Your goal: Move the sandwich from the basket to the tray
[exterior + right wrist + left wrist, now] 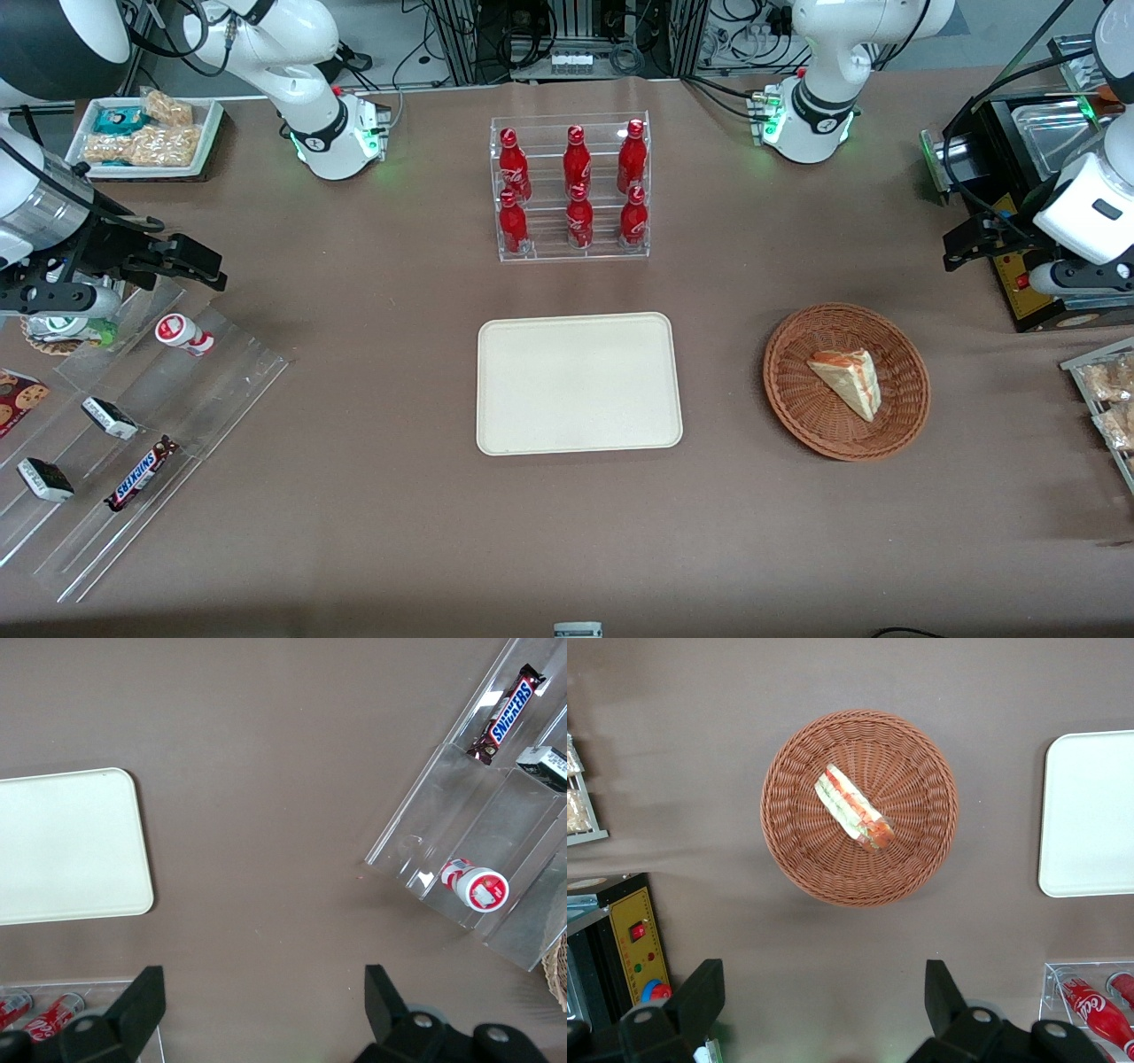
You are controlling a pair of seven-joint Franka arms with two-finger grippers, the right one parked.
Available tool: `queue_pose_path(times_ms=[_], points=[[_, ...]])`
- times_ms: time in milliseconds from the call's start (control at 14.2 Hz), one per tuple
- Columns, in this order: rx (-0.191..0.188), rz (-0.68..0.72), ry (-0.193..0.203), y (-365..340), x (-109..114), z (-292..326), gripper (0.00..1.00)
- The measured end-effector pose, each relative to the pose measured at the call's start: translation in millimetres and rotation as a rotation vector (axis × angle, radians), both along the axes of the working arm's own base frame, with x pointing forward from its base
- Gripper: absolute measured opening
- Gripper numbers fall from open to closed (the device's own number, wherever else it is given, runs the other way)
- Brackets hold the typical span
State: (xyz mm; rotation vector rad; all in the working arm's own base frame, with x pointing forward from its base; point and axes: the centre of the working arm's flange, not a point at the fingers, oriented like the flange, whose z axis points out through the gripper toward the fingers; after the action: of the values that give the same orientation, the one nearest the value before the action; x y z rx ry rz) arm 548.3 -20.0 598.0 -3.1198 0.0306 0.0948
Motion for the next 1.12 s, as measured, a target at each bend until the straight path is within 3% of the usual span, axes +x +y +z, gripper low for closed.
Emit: queue_pose_path(times_ms=[703,1125], points=[[0.001,0.004,0.011,0.1,-1.1,-1.2,1.0],[0.004,0.012,0.059,1.8,2.2,-17.1,1.0]])
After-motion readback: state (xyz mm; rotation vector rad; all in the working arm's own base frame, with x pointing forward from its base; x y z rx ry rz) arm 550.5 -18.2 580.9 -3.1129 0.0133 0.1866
